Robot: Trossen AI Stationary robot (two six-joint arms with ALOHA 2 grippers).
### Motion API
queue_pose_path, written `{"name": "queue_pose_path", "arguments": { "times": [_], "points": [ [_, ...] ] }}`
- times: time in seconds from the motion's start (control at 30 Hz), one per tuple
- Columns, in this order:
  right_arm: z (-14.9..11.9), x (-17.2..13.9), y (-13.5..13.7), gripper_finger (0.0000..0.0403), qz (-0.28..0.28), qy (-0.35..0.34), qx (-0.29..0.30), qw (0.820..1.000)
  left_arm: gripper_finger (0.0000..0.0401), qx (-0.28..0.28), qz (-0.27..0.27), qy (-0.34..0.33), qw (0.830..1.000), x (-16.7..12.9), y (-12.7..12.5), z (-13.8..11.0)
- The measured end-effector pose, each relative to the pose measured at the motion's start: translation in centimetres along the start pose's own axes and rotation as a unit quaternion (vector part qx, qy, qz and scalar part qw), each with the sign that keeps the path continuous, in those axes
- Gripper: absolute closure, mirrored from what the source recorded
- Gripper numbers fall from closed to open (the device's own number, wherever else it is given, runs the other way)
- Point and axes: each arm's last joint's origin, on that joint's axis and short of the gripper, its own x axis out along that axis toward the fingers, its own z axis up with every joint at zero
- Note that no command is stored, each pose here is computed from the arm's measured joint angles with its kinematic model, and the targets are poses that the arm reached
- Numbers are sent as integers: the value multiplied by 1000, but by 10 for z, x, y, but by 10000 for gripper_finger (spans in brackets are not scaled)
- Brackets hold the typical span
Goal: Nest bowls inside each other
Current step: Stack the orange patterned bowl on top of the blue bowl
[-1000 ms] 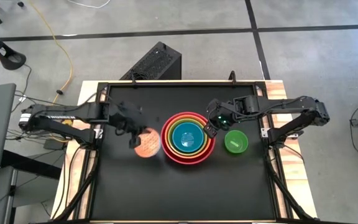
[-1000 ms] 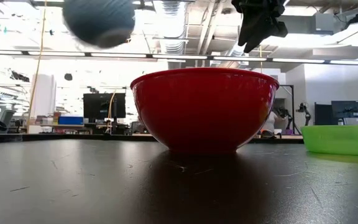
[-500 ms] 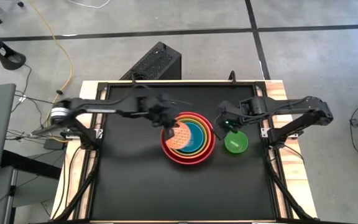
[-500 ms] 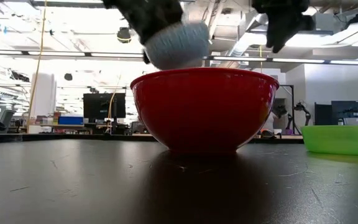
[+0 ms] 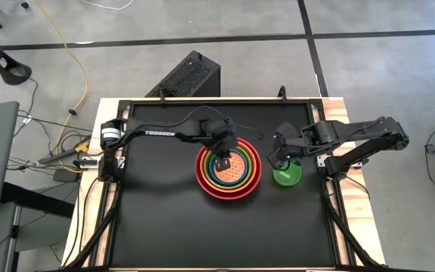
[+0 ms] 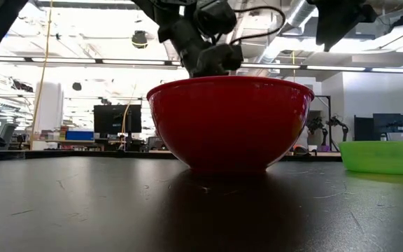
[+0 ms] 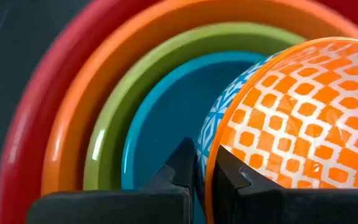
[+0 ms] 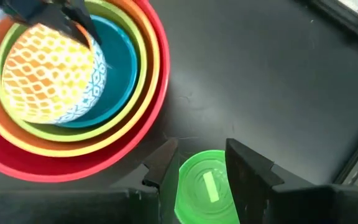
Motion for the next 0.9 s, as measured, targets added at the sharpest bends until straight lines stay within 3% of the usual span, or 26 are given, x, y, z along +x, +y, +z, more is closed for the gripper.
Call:
{"name": "queue_pose_path", "arguments": {
  "times": [0.5, 0.6, 0.9],
  "points": [
    [-3, -2, 0, 257, -4, -2, -9, 1000, 393, 1, 49, 47, 998, 19, 8, -14],
    [-3, -2, -1, 257, -8, 1, -11, 1000, 389, 1, 55, 31, 998, 19, 8, -11],
    [-3, -2, -2, 257, -9, 4, -11, 1000, 311, 13, 44, 47, 998, 18, 7, -13]
  ]
}}
